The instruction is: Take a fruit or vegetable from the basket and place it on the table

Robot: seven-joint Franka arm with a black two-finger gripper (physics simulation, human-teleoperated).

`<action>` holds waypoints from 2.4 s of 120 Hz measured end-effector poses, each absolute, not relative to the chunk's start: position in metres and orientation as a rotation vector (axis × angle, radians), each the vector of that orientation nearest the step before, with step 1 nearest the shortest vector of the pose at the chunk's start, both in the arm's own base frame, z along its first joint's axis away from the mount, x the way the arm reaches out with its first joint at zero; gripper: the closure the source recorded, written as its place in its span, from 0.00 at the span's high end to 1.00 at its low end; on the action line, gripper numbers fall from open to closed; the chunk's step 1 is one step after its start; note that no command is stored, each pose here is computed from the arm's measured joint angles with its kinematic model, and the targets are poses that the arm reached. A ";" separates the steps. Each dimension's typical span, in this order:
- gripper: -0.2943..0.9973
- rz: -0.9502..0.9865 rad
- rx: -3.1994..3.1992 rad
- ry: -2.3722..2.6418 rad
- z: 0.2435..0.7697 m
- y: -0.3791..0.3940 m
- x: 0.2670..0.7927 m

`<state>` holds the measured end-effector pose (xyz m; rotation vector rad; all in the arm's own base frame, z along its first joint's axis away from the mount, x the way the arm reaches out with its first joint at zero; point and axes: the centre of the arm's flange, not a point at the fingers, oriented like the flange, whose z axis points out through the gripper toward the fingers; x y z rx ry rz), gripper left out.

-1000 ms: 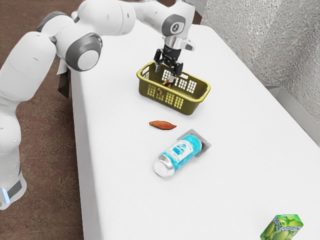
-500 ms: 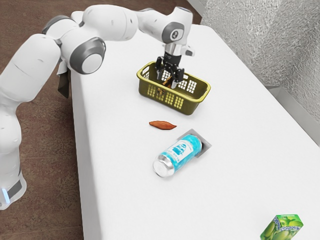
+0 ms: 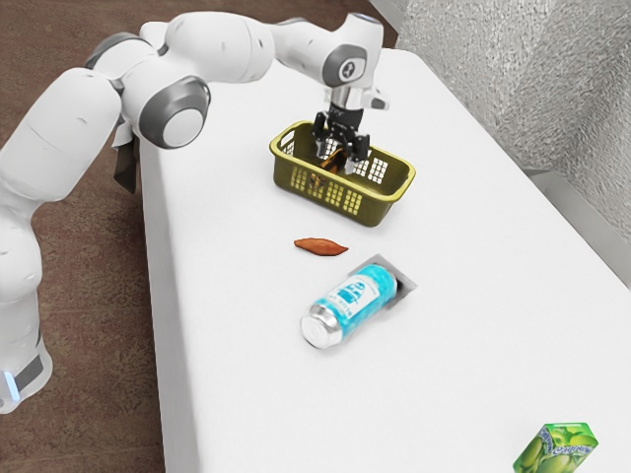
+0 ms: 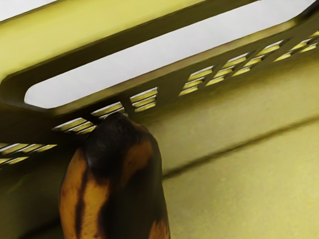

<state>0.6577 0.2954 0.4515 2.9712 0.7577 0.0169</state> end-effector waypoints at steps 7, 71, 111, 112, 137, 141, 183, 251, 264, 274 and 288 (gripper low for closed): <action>0.77 0.013 2.971 0.756 0.449 0.294 0.659; 0.76 0.000 2.965 0.759 0.426 0.297 0.665; 0.45 -0.014 2.957 0.757 0.416 0.295 0.668; 0.44 -0.015 2.957 0.756 0.415 0.294 0.668; 0.34 -0.013 2.955 0.751 0.412 0.292 0.670; 0.33 -0.004 2.956 0.750 0.415 0.292 0.670; 0.33 0.251 2.967 0.667 0.558 0.256 0.647; 0.32 0.626 2.975 -0.059 0.615 -0.038 0.755; 0.32 0.633 2.955 -0.134 0.593 -0.076 0.764; 0.32 0.632 2.952 -0.144 0.586 -0.082 0.766; 0.57 0.621 2.954 -0.145 0.581 -0.082 0.768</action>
